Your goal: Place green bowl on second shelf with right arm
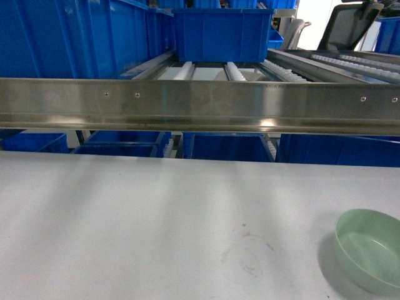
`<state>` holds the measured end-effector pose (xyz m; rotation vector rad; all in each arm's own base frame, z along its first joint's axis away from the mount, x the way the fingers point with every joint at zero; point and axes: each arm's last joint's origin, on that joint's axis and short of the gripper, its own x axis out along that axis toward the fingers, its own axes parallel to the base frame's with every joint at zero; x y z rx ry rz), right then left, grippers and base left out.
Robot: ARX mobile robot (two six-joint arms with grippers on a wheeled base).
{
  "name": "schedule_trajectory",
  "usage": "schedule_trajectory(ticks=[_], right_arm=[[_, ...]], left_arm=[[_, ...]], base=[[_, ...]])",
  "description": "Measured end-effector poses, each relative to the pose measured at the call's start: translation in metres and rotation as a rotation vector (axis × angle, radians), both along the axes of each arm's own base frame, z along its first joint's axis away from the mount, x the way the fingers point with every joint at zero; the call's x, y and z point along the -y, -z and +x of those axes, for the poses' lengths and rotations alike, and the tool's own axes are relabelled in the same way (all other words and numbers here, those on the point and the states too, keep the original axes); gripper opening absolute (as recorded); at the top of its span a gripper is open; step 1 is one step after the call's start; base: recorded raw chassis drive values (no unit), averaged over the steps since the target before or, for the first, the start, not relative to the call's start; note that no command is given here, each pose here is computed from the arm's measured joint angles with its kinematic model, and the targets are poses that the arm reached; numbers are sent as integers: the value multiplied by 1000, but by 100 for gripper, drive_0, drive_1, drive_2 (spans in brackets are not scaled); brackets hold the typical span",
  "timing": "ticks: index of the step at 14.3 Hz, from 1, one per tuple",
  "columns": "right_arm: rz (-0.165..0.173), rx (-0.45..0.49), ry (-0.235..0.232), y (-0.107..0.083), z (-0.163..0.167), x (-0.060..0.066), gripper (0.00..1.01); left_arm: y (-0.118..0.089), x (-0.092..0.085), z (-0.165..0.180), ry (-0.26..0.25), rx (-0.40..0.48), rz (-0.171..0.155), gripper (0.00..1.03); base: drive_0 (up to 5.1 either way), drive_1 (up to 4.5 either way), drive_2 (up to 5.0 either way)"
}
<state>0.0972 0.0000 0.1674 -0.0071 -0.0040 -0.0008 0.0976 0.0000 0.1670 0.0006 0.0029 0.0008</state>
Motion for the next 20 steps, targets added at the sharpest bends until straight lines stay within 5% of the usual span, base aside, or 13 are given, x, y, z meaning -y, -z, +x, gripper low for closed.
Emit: schedule_trajectory(ticks=[17,20], right_arm=[[0,6,1,-1,0,0,98],[-8,36,-20,-5,8,-9,98]], left_arm=[[0,0,0,0,0,0,98],[0,0,0,0,0,0,98]], base=[[0,0,0],[0,0,0]])
